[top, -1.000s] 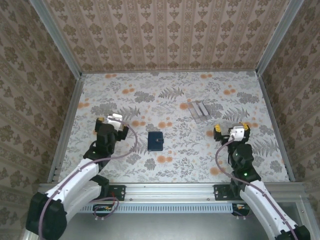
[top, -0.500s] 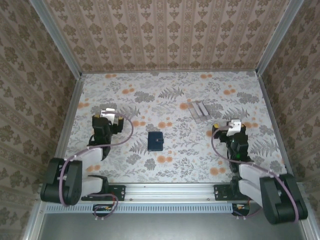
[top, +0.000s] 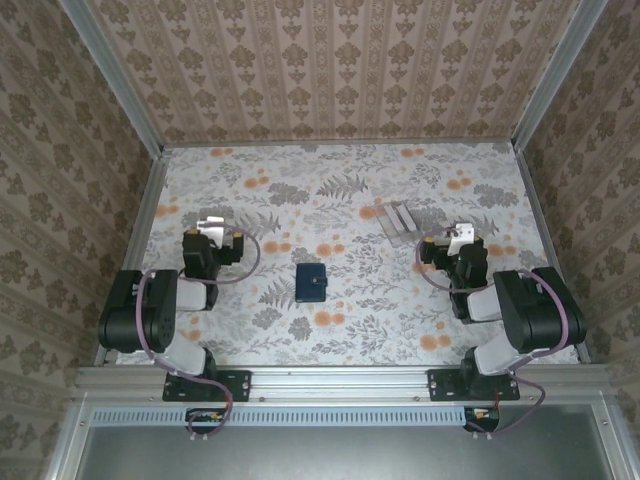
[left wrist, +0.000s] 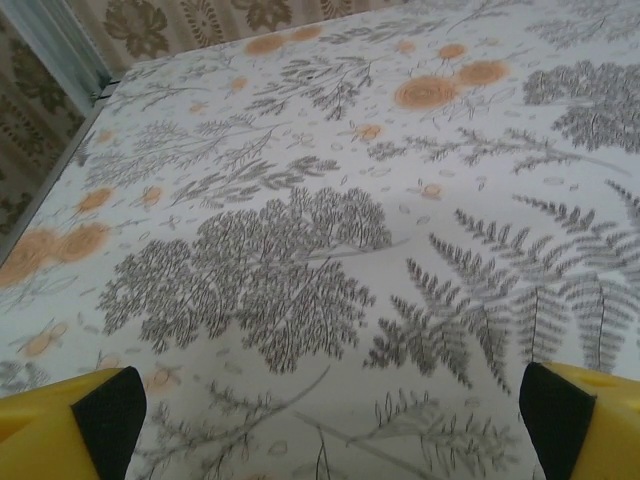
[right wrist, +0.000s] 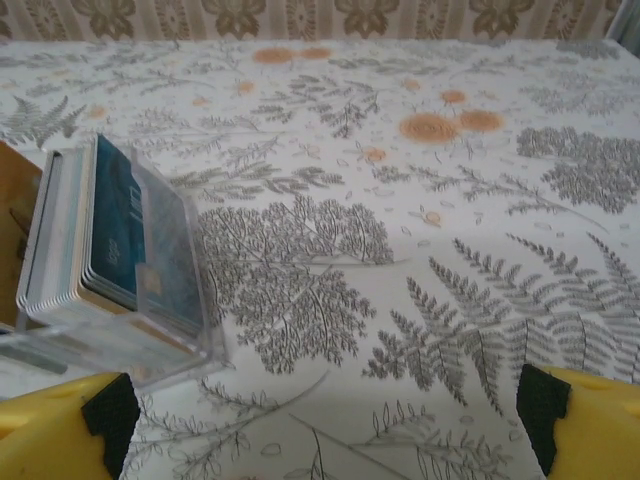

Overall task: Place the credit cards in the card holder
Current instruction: Reset both arms

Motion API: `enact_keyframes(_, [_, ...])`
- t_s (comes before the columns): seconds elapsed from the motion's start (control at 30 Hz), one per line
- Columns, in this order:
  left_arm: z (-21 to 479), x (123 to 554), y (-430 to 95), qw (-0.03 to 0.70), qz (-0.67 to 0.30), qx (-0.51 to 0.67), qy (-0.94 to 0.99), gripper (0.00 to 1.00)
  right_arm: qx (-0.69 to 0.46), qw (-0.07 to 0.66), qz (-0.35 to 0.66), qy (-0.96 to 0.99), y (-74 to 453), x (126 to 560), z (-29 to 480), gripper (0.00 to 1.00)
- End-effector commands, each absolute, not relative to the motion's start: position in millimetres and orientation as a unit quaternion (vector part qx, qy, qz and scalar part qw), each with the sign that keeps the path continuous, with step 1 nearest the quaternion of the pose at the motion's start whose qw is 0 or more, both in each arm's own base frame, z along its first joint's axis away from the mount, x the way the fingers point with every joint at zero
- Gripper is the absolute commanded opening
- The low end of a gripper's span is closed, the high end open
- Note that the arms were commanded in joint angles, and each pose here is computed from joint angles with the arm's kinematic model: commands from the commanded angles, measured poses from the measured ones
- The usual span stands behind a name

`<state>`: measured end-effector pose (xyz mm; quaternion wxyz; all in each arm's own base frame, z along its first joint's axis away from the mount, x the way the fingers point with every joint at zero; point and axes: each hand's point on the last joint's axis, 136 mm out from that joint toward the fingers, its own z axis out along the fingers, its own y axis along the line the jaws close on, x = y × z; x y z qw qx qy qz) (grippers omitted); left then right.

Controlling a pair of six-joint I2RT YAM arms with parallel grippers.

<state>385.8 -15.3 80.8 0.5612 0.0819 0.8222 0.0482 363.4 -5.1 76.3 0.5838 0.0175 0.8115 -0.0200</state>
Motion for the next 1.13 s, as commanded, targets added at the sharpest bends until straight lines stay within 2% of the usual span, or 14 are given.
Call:
enact_keyframes(0.0, [94.7, 397.8, -16.4, 0.573, 0.020, 0.072, 0.816, 1.00, 0.000, 0.602, -0.006, 0.798, 5.7, 386.8, 102.9, 1.00])
enact_keyframes(0.1, [94.0, 398.5, -12.3, 0.569, 0.024, 0.061, 0.820, 1.00, 0.014, 0.573, -0.016, 0.819, 0.4, 398.4, 98.0, 1.00])
enact_keyframes(1.1, [94.0, 398.4, -13.2, 0.569, 0.026, 0.062, 0.820, 1.00, 0.022, 0.575, -0.020, 0.818, -2.7, 398.9, 98.2, 1.00])
